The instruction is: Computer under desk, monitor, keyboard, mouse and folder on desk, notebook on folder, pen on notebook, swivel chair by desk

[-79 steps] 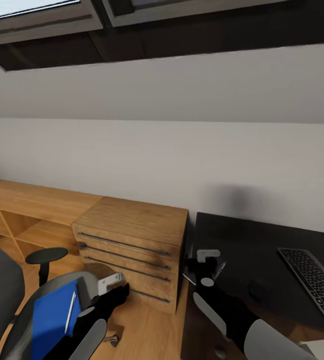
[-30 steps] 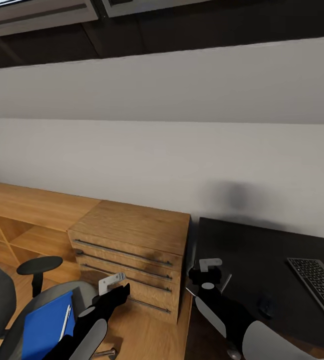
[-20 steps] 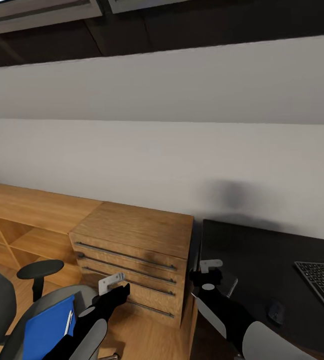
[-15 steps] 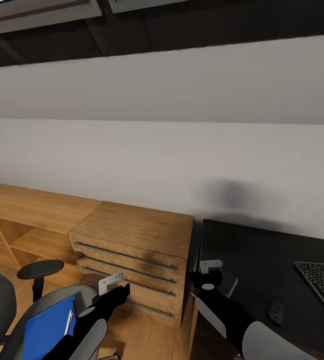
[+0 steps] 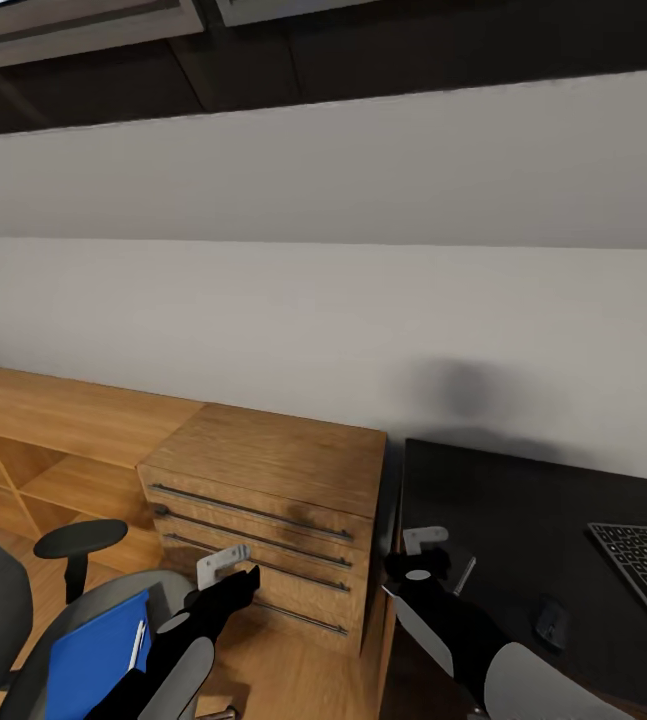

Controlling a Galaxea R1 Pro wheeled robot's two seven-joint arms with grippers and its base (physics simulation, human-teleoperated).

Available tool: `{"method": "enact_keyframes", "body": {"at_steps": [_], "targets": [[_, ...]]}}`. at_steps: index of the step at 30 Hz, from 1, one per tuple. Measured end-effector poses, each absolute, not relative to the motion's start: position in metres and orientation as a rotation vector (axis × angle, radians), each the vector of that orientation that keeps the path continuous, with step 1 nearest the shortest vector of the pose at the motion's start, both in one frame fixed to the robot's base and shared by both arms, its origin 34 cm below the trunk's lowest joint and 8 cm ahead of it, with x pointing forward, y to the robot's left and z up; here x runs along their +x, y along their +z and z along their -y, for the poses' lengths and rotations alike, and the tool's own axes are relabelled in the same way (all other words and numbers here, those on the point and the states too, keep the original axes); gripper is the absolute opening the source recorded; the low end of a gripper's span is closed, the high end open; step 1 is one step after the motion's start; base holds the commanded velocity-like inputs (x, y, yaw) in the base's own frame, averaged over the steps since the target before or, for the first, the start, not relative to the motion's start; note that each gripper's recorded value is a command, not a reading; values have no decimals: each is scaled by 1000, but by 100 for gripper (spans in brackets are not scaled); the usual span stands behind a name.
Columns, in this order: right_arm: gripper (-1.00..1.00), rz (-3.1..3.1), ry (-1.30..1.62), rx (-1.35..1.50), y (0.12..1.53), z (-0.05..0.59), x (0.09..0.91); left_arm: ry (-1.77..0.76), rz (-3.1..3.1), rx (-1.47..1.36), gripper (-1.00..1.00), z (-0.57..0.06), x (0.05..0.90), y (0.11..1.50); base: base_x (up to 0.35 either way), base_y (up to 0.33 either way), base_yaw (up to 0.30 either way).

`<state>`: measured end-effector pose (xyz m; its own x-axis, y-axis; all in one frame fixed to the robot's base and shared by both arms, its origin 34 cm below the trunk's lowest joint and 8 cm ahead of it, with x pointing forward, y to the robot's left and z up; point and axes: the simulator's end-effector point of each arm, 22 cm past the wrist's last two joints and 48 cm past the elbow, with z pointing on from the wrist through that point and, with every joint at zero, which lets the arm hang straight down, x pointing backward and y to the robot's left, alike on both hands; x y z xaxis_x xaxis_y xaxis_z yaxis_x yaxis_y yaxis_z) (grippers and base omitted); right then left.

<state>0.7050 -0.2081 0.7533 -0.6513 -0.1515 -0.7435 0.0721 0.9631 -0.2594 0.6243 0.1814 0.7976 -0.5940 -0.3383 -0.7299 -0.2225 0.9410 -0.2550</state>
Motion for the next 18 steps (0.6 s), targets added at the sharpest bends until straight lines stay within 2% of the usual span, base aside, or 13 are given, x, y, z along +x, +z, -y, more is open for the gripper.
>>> {"method": "enact_keyframes", "body": {"at_steps": [18], "targets": [[100, -2296, -328, -85, 748, 196, 700, -227, -2177, -390, 100, -171, 632, 825, 0, 0, 0]]}}
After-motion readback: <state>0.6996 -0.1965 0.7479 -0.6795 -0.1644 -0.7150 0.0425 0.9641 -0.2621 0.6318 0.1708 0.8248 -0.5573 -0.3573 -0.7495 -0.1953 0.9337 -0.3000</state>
